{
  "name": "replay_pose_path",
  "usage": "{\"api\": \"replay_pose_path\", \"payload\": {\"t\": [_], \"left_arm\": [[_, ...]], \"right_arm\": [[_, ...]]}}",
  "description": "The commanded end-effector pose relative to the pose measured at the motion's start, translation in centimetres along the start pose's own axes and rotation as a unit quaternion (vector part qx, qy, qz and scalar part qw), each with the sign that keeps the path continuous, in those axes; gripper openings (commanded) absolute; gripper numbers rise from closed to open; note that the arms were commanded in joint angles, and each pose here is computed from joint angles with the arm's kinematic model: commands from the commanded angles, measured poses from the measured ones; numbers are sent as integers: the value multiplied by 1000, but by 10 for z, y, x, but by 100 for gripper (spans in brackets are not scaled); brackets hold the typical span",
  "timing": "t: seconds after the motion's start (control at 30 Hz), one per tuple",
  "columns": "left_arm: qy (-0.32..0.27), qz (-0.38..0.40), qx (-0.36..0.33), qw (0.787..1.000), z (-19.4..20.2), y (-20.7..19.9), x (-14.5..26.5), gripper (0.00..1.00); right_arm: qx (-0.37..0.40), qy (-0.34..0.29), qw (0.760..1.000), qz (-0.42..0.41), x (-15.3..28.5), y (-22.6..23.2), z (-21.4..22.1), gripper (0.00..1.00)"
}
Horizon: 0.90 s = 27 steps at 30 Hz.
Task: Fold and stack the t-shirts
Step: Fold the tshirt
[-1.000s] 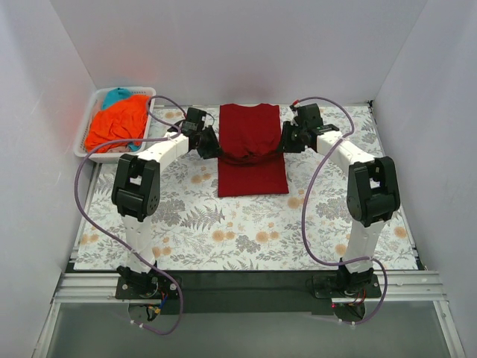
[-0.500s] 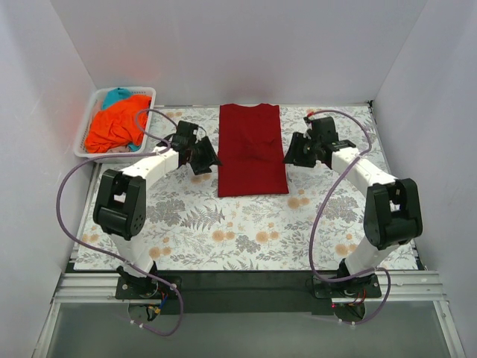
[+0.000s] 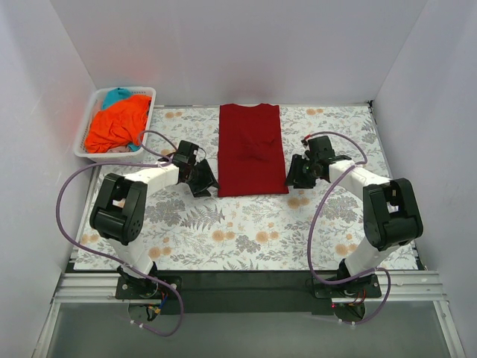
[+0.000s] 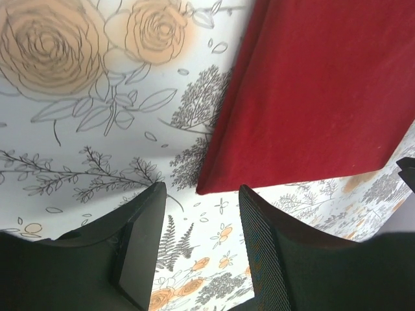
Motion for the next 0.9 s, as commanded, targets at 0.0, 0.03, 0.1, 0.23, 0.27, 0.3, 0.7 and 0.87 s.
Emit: {"api": "replay_pose_path", "payload": {"t": [0.0,0.03,0.1,0.23,0.27,0.3,0.7,0.87], "left_arm": [[-8,23,-1,1000,3,-11,8,47],[-4,24,-1,1000,6,-10,6,46],[0,25,-3,1000,11,-12,0,44],[9,18,3,1000,18,-8,-9,41],[10,17,3,1000,20,-7,-11,40],[10,14,5,1000,20,-6,-13,39],[0,20,0,1000,12,-11,-14,6],[-19,36,-13,999,1,-26,2,0]], "right_arm": [[0,10,1000,-14,-8,1,8,50],[-2,14,1000,-12,-10,-1,12,50],[-3,14,1000,-15,-11,-2,14,51],[-5,20,1000,-14,-17,-3,18,50],[-4,22,1000,-16,-17,-2,18,50],[-6,25,1000,-16,-18,-2,20,50],[-4,25,999,-24,-22,2,18,8],[-1,5,999,-40,-10,13,9,1]]}}
Point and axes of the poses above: each gripper's point midway between its finger pads, its own x axis back along the fingers, its own y axis along the line the jaws close on, z = x × y, the point moved 6 cm from there along x, back along the fingers, and after that the axes turned 8 degrees about -x, right-handed, at the moved point
